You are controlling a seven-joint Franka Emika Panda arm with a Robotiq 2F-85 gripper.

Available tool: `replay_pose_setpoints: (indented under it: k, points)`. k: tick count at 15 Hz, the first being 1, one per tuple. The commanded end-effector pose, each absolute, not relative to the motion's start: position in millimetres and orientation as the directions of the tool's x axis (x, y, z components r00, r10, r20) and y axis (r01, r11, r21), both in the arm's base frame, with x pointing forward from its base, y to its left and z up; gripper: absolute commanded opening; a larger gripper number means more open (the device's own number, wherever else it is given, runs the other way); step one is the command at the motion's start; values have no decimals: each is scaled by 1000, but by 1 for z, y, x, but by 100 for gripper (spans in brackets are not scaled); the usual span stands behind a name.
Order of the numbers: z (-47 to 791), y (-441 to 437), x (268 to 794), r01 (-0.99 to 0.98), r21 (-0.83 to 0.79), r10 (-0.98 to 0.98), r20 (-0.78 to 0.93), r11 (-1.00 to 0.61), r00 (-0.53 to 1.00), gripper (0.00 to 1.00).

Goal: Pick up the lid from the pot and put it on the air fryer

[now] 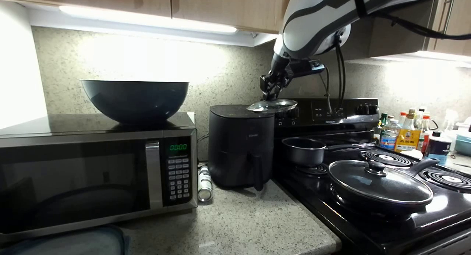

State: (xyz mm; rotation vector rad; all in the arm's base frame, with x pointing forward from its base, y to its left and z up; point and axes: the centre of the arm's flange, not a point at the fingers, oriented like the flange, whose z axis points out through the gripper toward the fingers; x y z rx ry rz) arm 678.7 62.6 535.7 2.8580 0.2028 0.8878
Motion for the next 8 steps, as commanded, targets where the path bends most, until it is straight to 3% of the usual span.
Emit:
replay_pose_setpoints:
  k: [1,8]
  points:
    - [533,65,673,164,150,220,574,-975,788,23]
    - [522,70,686,292,76,274,623,-953,732,23]
